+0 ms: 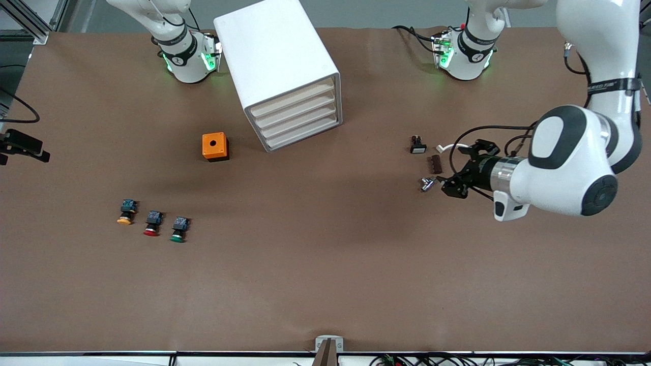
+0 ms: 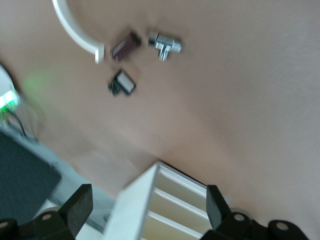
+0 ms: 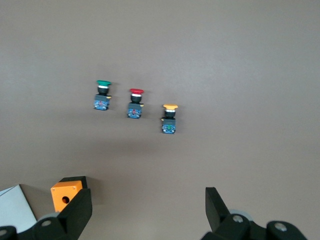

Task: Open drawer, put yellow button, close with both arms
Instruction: 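Move the left gripper to the drawer while the right gripper reaches buttons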

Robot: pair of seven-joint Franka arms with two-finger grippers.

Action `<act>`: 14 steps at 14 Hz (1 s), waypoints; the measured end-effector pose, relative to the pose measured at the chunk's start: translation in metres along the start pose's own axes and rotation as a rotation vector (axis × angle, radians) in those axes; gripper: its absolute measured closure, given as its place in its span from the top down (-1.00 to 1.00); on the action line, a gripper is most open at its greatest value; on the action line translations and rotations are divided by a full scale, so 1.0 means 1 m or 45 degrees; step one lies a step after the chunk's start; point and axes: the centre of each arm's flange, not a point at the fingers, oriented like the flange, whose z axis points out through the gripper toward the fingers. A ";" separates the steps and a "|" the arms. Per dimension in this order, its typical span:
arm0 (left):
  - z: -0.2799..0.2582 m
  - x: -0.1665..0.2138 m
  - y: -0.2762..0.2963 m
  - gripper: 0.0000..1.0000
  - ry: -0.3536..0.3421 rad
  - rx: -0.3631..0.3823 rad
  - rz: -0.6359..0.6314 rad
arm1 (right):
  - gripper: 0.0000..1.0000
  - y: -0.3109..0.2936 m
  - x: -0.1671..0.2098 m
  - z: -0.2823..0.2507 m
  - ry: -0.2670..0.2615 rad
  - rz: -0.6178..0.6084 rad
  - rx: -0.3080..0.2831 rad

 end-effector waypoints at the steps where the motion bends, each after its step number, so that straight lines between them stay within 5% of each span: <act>1: 0.012 -0.006 0.008 1.00 -0.038 0.016 -0.098 | 1.00 0.007 0.004 0.012 -0.011 0.011 0.001; 5: 0.061 -0.031 0.037 1.00 -0.171 0.126 -0.503 | 1.00 0.032 0.024 0.068 -0.077 0.054 0.010; 8: 0.108 -0.049 0.053 1.00 -0.226 0.302 -0.766 | 1.00 0.050 0.034 0.109 -0.118 0.081 0.016; 14: 0.150 -0.081 0.069 1.00 -0.351 0.517 -1.048 | 1.00 0.055 0.037 0.211 -0.098 0.087 -0.001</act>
